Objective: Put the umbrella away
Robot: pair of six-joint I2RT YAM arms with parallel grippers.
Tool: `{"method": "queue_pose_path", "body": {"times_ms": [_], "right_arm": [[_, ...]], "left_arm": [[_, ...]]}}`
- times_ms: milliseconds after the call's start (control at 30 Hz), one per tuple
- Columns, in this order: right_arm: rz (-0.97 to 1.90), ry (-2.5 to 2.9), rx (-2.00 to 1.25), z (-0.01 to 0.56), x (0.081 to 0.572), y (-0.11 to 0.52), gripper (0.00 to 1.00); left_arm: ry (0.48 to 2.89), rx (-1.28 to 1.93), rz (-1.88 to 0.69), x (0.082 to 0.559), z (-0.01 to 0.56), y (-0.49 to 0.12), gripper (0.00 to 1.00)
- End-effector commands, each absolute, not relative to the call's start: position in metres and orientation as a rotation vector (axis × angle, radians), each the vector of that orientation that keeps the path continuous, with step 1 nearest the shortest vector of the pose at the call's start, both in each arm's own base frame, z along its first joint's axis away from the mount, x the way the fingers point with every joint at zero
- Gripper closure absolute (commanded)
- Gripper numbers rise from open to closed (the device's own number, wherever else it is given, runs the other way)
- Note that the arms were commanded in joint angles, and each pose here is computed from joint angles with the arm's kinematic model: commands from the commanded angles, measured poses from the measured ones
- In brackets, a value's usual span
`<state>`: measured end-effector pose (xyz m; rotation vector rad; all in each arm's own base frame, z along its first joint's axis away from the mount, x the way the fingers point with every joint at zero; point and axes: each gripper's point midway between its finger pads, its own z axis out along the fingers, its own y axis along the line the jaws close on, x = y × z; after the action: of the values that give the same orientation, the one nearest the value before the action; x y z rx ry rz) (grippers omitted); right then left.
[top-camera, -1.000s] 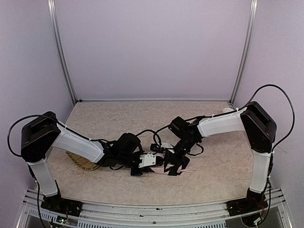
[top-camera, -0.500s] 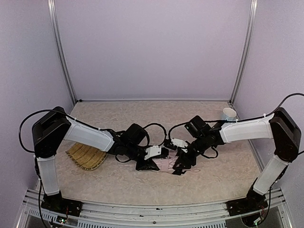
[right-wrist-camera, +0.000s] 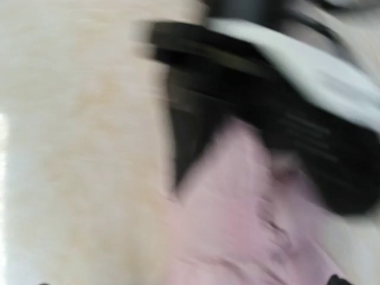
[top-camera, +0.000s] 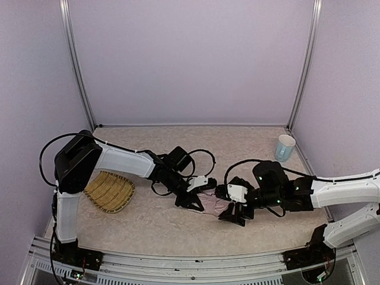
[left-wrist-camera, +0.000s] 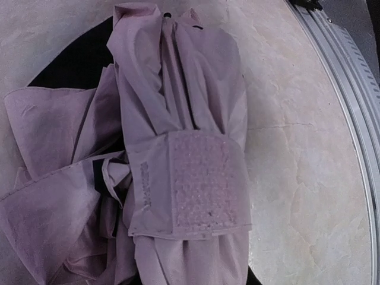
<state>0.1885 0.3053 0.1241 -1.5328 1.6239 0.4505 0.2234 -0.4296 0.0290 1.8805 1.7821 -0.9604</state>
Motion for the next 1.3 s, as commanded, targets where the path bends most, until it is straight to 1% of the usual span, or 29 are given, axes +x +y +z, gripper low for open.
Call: {"method": "queue_pose_path", "body": {"times_ms": [0,133,267,300,367,400,467,533,567,600,700,733,767,833,867,900,933,967,1000,1067,1133,1167,1267], "right_arm": [[0.24,1.452,-1.582,0.122,0.196,0.318,0.0],[0.134,1.554,-1.666,0.083,0.204,0.313,0.05],[0.07,1.624,-1.708,0.055,0.211,0.311,0.15],[0.066,1.641,-1.707,0.052,0.213,0.313,0.19],[0.06,1.678,-1.706,0.045,0.215,0.315,0.33],[0.06,1.688,-1.706,0.042,0.215,0.315,0.39],[0.07,1.693,-1.716,0.038,0.212,0.316,0.45],[0.08,1.692,-1.728,0.035,0.209,0.317,0.57],[0.078,1.698,-1.735,0.033,0.208,0.317,0.63],[0.076,1.707,-1.743,0.03,0.207,0.315,0.67],[0.047,1.738,-1.776,0.019,0.205,0.307,0.74],[0.033,1.747,-1.791,0.015,0.205,0.305,0.75],[0.021,1.756,-1.806,0.011,0.204,0.302,0.75],[-0.005,1.771,-1.83,0.005,0.203,0.296,0.73],[-0.017,1.773,-1.837,0.003,0.203,0.294,0.7],[-0.025,1.779,-1.843,0.001,0.203,0.293,0.63],[-0.041,1.786,-1.843,-0.001,0.205,0.291,0.55],[-0.057,1.791,-1.845,-0.003,0.207,0.289,0.5],[-0.071,1.793,-1.851,-0.005,0.208,0.289,0.46],[-0.084,1.797,-1.857,-0.006,0.21,0.29,0.43],[-0.093,1.798,-1.869,-0.009,0.212,0.291,0.43],[-0.098,1.8,-1.873,-0.011,0.212,0.291,0.45],[-0.094,1.806,-1.903,-0.014,0.21,0.291,0.6]], "left_arm": [[2.312,1.993,-0.978,0.176,-0.05,-0.361,1.0],[2.342,1.982,-1.033,0.173,-0.049,-0.358,1.0],[2.334,1.989,-1.08,0.169,-0.048,-0.36,1.0],[2.331,1.989,-1.088,0.169,-0.047,-0.361,1.0],[2.332,1.995,-1.104,0.167,-0.048,-0.361,1.0],[2.328,1.997,-1.113,0.166,-0.047,-0.361,1.0],[2.319,1.998,-1.135,0.166,-0.047,-0.361,1.0],[2.303,1.988,-1.15,0.168,-0.043,-0.363,1.0],[2.287,1.978,-1.161,0.17,-0.04,-0.365,0.97],[2.27,1.966,-1.174,0.172,-0.037,-0.367,0.95],[2.2,1.916,-1.2,0.181,-0.023,-0.375,0.81],[2.184,1.9,-1.201,0.184,-0.02,-0.376,0.74],[2.163,1.879,-1.195,0.188,-0.016,-0.378,0.7],[2.115,1.858,-1.179,0.195,-0.008,-0.381,0.65],[2.092,1.851,-1.176,0.197,-0.005,-0.382,0.64],[2.059,1.859,-1.188,0.197,-0.001,-0.383,0.64],[2.033,1.877,-1.204,0.195,0.001,-0.384,0.67],[2.023,1.892,-1.218,0.193,0.002,-0.384,0.72],[2.027,1.896,-1.237,0.193,0.002,-0.385,0.79],[2.074,1.904,-1.291,0.189,-0.006,-0.383,0.85],[2.108,1.9,-1.332,0.187,-0.011,-0.382,0.89],[2.12,1.899,-1.341,0.186,-0.014,-0.381,0.89],[2.128,1.898,-1.344,0.184,-0.016,-0.378,0.87]]}}
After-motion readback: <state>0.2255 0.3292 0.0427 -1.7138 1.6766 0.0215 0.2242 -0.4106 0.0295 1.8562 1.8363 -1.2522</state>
